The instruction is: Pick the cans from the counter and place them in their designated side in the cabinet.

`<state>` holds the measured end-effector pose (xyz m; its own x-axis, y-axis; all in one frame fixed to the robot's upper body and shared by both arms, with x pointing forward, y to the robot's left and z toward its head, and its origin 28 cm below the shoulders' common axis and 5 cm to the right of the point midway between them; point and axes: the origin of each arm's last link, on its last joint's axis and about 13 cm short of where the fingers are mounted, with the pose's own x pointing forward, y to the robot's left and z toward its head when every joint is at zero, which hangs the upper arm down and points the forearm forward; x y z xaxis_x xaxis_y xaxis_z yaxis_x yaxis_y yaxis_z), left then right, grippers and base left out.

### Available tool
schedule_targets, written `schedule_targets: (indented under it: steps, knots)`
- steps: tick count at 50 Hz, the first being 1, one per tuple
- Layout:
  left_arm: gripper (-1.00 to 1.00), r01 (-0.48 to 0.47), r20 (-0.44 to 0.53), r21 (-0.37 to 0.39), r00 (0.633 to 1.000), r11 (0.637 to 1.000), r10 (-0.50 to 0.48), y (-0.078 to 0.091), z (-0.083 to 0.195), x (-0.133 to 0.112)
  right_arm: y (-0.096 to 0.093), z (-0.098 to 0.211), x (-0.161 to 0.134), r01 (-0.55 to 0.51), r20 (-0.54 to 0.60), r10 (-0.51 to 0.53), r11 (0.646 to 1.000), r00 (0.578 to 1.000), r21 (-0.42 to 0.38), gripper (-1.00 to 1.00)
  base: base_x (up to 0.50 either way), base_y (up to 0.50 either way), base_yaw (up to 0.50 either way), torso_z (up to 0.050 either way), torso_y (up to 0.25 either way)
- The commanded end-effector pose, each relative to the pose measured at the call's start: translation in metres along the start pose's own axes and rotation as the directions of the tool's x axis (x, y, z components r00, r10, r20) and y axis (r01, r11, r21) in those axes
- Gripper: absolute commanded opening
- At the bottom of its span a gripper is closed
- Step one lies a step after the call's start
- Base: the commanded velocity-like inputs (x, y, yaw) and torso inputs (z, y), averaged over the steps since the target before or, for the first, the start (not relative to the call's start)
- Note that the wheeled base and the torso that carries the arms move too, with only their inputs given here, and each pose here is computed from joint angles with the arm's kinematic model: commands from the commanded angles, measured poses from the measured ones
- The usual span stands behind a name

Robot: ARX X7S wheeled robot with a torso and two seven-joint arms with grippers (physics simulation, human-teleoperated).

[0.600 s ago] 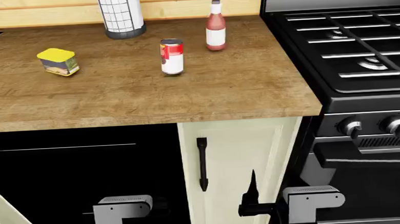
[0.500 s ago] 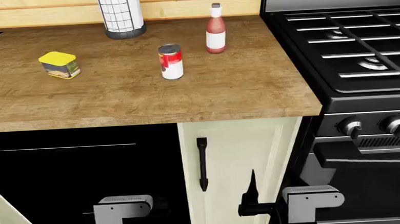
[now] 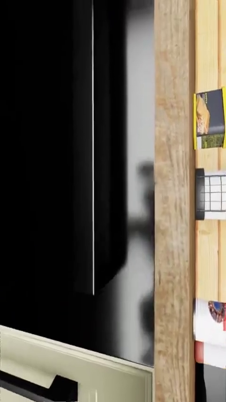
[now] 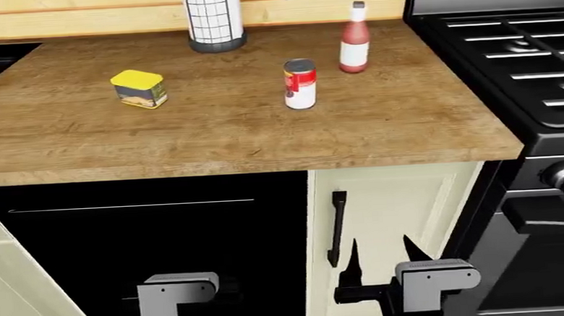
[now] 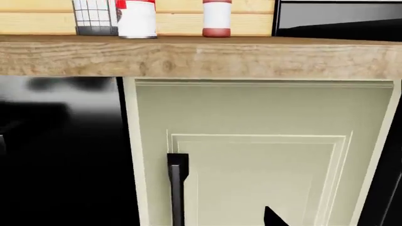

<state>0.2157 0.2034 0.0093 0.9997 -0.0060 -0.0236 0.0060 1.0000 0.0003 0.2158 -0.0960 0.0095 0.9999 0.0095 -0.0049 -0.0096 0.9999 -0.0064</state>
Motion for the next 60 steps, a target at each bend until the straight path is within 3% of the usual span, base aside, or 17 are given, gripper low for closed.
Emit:
schedule_targets:
  steps: [1, 15, 21, 31, 41, 45, 50, 60]
  knots:
    - [1.0, 0.002, -0.005, -0.001, 1.0, 1.0, -0.002, 0.0, 0.0, 0.001, 0.001, 0.0, 0.001, -0.002, 0.0, 0.002, 1.0, 1.0, -0.001, 1.0, 0.0, 0.4, 0.0, 0.0, 0.0]
    - [1.0, 0.037, 0.005, 0.032, 0.999, 0.999, -0.037, 0.0, 0.009, 0.004, 0.002, 0.009, -0.001, -0.013, -0.036, 0.013, 1.0, 0.999, 0.0, 1.0, 0.0, 0.2, 0.0, 0.0, 0.0]
    - [1.0, 0.106, 0.076, -0.023, 0.992, 0.994, -0.104, 0.001, 0.062, 0.012, 0.0, 0.056, -0.003, -0.087, -0.016, 0.087, 0.996, 0.996, -0.02, 1.0, 0.0, 0.0, 0.0, 0.0, 0.0]
    - [1.0, 0.187, 0.247, 0.032, 0.951, 0.982, -0.189, 0.012, 0.154, 0.022, -0.01, 0.158, -0.007, -0.153, 0.097, 0.159, 0.986, 0.983, -0.065, 1.0, 0.0, 0.0, 0.0, 0.0, 0.0]
    - [1.0, 0.231, 0.287, 0.013, 0.931, 0.973, -0.225, 0.021, 0.212, 0.042, -0.02, 0.236, 0.021, -0.211, 0.193, 0.231, 0.971, 0.954, -0.116, 1.0, 0.0, 0.0, 0.0, 0.0, 0.0]
    - [1.0, 0.226, 0.282, 0.009, 0.934, 0.974, -0.219, 0.026, 0.227, 0.052, -0.028, 0.255, 0.027, -0.231, 0.198, 0.248, 0.967, 0.948, -0.105, 1.0, 0.0, 0.0, 0.0, 0.0, 0.0]
    - [1.0, 0.25, 0.247, -0.016, 0.939, 0.968, -0.238, 0.031, 0.25, 0.055, -0.035, 0.274, 0.031, -0.237, 0.195, 0.264, 0.96, 0.945, -0.15, 1.0, 0.13, 0.0, 0.0, 0.0, 0.0]
    - [1.0, 0.277, 0.208, 0.025, 0.938, 0.961, -0.276, 0.036, 0.283, 0.063, -0.046, 0.294, 0.041, -0.24, 0.178, 0.267, 0.958, 0.947, -0.16, 1.0, 0.2, 0.0, 0.0, 0.0, 0.0]
